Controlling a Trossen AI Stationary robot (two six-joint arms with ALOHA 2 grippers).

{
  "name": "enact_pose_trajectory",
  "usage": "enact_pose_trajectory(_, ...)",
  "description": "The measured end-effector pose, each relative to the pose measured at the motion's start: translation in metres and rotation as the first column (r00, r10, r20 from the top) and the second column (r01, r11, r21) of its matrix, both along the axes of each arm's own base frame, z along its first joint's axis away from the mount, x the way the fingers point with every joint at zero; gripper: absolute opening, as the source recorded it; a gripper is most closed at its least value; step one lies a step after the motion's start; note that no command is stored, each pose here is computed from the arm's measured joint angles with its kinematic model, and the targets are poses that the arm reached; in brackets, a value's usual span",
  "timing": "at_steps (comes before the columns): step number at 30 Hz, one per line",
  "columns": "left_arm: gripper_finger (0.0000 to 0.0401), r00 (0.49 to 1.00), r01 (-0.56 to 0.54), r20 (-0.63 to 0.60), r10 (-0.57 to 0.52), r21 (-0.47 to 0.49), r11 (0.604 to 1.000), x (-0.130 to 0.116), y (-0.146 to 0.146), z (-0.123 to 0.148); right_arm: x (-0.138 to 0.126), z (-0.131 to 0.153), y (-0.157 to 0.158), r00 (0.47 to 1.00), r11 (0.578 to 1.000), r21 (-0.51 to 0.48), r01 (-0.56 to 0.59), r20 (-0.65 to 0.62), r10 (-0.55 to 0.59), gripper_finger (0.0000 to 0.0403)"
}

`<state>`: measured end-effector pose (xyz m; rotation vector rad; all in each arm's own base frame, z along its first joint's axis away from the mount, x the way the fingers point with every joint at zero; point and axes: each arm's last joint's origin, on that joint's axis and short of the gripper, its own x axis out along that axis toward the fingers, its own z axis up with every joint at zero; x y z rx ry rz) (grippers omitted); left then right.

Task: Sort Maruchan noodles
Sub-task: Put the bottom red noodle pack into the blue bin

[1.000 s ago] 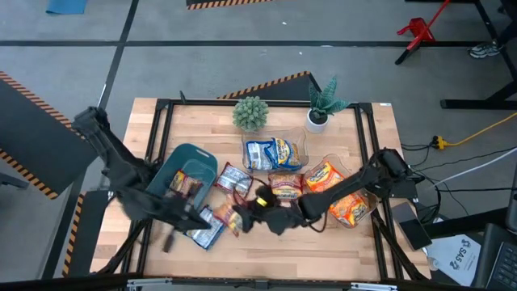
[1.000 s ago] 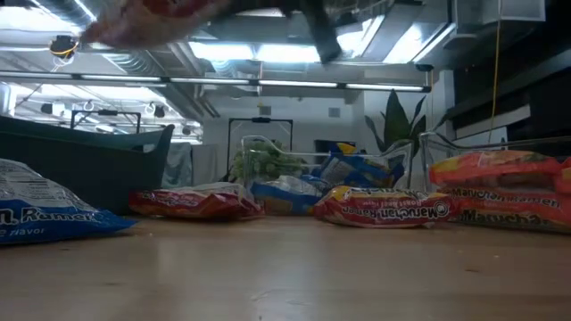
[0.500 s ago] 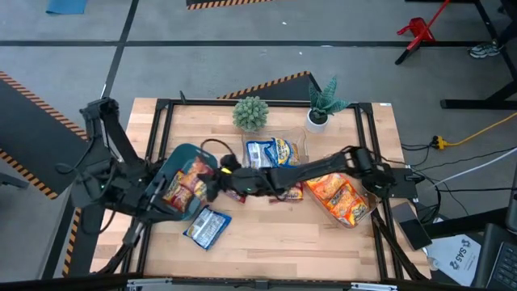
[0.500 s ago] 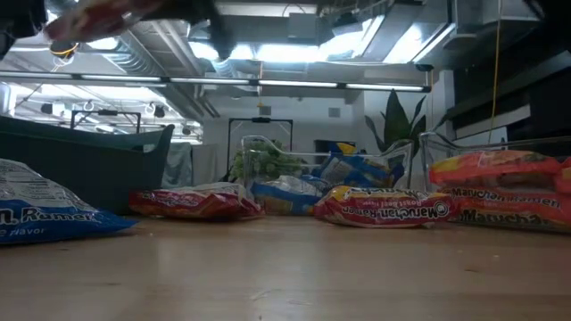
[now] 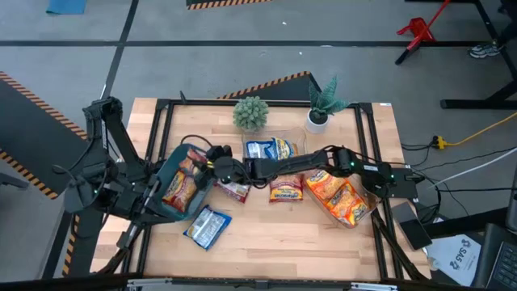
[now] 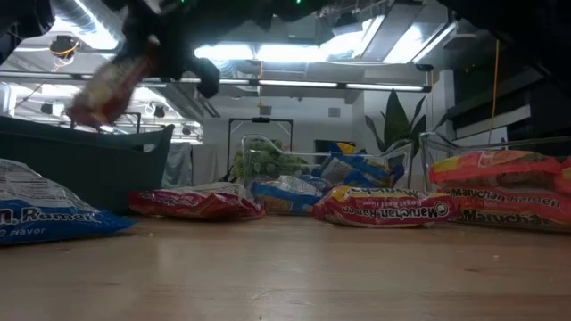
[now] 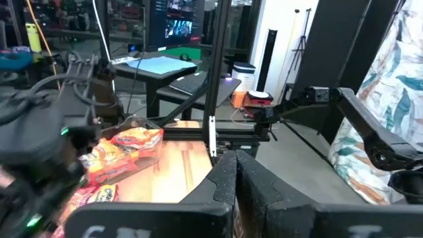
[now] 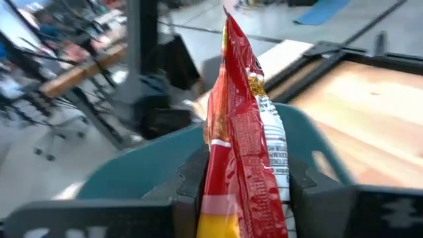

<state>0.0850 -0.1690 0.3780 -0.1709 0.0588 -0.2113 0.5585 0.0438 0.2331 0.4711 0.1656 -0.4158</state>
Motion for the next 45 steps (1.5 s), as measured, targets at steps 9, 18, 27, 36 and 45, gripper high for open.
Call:
enact_pose_trajectory(9, 0.0, 1.0, -0.026, 0.01, 0.026, 0.034, 0.999, -0.001, 0.0, 0.0, 0.0, -0.004, -0.014, 0.998, 0.998, -0.054, -0.022, -0.064, 0.018, 0.0093)
enact_pose_trajectory(18, 0.0, 0.998, -0.062, 0.013, 0.062, 0.049, 0.997, -0.001, 0.001, 0.0, 0.011, -0.039, -0.015, 0.997, 0.999, -0.025, -0.047, -0.058, 0.045, 0.0093)
enact_pose_trajectory(27, 0.0, 0.998, -0.063, 0.018, 0.062, 0.074, 0.995, -0.001, 0.001, 0.0, 0.013, -0.043, -0.029, 0.997, 0.999, -0.007, -0.05, -0.057, 0.049, 0.0093)
enact_pose_trajectory(36, 0.0, 0.998, -0.062, 0.018, 0.061, 0.074, 0.995, -0.001, 0.001, 0.0, 0.014, -0.055, -0.029, 0.987, 0.992, 0.014, -0.127, -0.096, 0.128, 0.0117)
enact_pose_trajectory(45, 0.0, 0.998, -0.062, 0.018, 0.061, 0.073, 0.995, -0.001, 0.001, 0.0, 0.013, -0.049, -0.03, 0.982, 0.985, -0.084, -0.152, -0.127, 0.141, 0.0189)
